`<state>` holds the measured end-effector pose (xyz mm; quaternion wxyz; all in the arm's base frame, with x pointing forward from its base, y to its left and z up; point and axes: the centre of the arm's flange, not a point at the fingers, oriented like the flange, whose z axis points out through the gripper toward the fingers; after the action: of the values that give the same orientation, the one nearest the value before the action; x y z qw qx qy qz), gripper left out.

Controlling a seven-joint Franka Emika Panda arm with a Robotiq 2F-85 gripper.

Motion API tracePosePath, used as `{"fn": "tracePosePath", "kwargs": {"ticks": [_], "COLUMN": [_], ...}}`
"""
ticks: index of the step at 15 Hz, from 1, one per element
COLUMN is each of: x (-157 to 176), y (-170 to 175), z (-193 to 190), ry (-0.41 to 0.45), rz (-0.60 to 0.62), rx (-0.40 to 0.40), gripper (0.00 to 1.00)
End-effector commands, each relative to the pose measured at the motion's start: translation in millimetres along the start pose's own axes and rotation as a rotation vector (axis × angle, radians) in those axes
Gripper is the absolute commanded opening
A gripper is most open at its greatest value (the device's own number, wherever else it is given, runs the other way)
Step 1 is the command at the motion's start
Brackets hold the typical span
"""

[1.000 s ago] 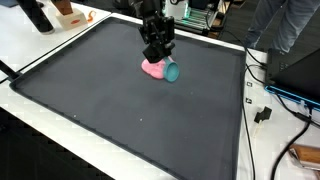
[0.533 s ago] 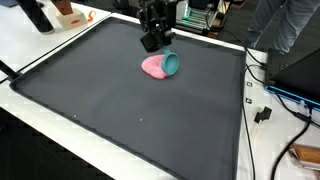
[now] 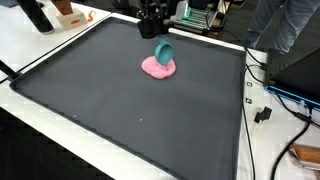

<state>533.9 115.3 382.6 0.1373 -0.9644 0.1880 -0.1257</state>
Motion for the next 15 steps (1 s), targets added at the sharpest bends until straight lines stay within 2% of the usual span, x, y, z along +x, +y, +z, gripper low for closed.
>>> {"fn": "tracePosePath", "kwargs": {"ticks": [1,7,8,9,10,15], "x": [-17,-29,-31,-21,-21,-20], "y": [-2,-1,-1,1,1,1], "z": [-14,-16,-16,-8,-8,-7], "ry": [-0.008,-0.039,-0.048,-0.043,-0.045,-0.047], "rz": [0.034,0.083,0.079,0.073,0.073,0.074], "rx": [-0.109,-0.252,-0.263,-0.225,-0.227,-0.227], "gripper": [0.25,0.25,0.25,0.25,0.50,0.50]}}
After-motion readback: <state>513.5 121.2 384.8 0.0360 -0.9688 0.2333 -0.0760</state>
